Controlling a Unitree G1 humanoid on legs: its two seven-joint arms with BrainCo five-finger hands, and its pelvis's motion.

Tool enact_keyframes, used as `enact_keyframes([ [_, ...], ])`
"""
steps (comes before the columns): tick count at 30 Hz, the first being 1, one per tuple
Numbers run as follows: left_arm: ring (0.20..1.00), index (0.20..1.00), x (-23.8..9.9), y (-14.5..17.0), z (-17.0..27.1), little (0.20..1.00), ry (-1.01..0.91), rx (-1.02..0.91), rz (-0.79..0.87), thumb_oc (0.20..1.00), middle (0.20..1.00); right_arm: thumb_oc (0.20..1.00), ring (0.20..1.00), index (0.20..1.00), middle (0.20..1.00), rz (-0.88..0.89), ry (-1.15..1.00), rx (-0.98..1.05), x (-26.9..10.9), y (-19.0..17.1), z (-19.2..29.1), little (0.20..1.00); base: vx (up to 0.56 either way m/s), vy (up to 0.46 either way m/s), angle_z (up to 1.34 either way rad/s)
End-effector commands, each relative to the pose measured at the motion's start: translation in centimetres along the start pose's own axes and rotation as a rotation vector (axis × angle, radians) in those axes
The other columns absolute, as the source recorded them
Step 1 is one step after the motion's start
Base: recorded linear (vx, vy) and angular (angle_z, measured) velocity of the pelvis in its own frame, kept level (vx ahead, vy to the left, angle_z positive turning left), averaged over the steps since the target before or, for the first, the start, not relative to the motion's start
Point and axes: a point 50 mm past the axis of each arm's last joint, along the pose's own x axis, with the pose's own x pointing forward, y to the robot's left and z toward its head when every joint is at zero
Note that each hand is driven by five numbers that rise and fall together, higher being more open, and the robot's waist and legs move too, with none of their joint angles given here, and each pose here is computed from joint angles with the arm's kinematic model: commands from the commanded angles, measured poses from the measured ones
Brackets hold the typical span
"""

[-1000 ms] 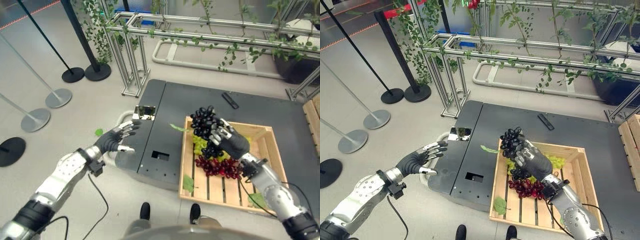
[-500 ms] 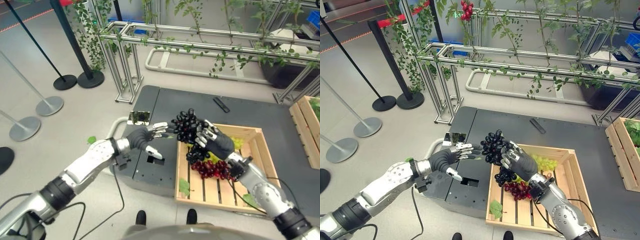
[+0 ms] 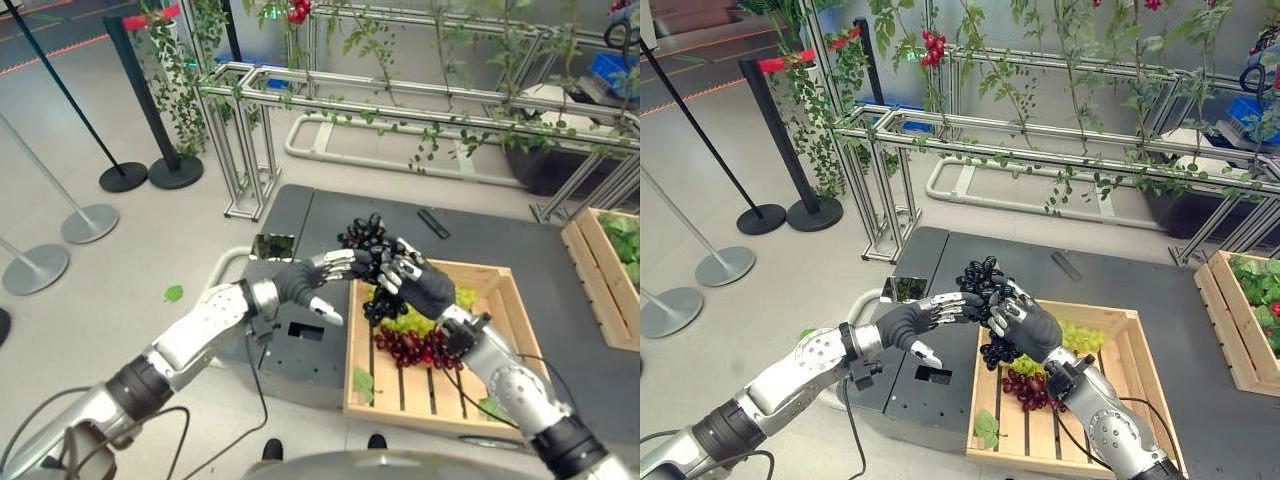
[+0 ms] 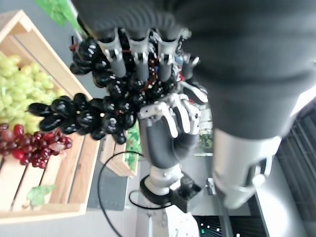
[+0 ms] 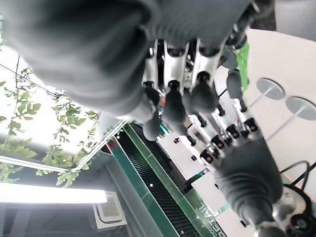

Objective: Pick up the fruits from the basket on one side to the basket on the other side

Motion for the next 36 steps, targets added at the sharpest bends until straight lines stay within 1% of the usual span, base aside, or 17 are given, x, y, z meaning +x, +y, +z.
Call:
enact_keyframes([
  [1, 1.000, 1.000, 0.8, 0.9, 0.8, 1.000, -0.056, 0.036, 0.041, 1.000, 1.000, 0.200, 0.200, 0.200, 0.200, 0.238, -0.156, -0.036, 2.5, 4.4, 2.7, 0.200, 0.00, 0.000, 0.00],
  [6, 1.000, 1.000, 1.1, 0.6, 0.4, 1.000, -0.062, 0.024, 0.050, 1.000, 1.000, 0.200, 0.200, 0.200, 0.200, 0.243, -0.153, -0.024, 2.6, 4.5, 2.5, 0.200, 0.00, 0.000, 0.00],
  [13, 1.000, 1.000, 0.4, 0.7, 0.1, 1.000, -0.050, 0.028, 0.072, 1.000, 1.000, 0.200, 0.200, 0.200, 0.200, 0.227, -0.167, -0.027, 2.5, 4.3, 2.7, 0.200, 0.00, 0.000, 0.00],
  [18, 1.000, 1.000, -1.8, 1.6, -0.8, 1.000, -0.011, 0.018, 0.155, 1.000, 1.000, 0.200, 0.200, 0.200, 0.200, 0.200, -0.221, -0.077, 2.1, 3.9, 4.2, 0.200, 0.00, 0.000, 0.00],
  [20, 1.000, 1.000, -1.8, 1.6, -0.8, 1.000, -0.011, 0.018, 0.156, 1.000, 1.000, 0.200, 0.200, 0.200, 0.200, 0.200, -0.221, -0.077, 2.1, 3.9, 4.2, 0.200, 0.00, 0.000, 0.00],
  [22, 1.000, 1.000, -3.3, 2.2, -1.2, 1.000, 0.016, 0.012, 0.205, 1.000, 1.000, 0.200, 0.200, 0.200, 0.200, 0.176, -0.261, -0.111, 1.9, 3.5, 5.3, 0.200, 0.00, 0.000, 0.00],
  [24, 1.000, 1.000, -3.3, 2.2, -1.2, 1.000, 0.016, 0.012, 0.206, 1.000, 1.000, 0.200, 0.200, 0.200, 0.200, 0.176, -0.261, -0.111, 1.9, 3.5, 5.3, 0.200, 0.00, 0.000, 0.00],
  [25, 1.000, 1.000, -4.0, 2.4, -1.4, 1.000, 0.029, 0.005, 0.222, 1.000, 1.000, 0.200, 0.200, 0.200, 0.200, 0.167, -0.290, -0.135, 1.9, 3.3, 6.2, 0.200, 0.00, 0.000, 0.00],
  [30, 1.000, 1.000, -4.9, 2.6, -1.5, 1.000, 0.047, 0.000, 0.240, 1.000, 1.000, 0.200, 0.200, 0.200, 0.200, 0.158, -0.330, -0.182, 1.9, 3.3, 7.6, 0.200, 0.00, 0.000, 0.00],
  [36, 1.000, 1.000, -5.1, 2.7, -1.7, 1.000, 0.055, -0.008, 0.244, 1.000, 1.000, 0.200, 0.200, 0.200, 0.200, 0.152, -0.352, -0.210, 1.9, 3.3, 8.4, 0.200, 0.00, 0.000, 0.00],
])
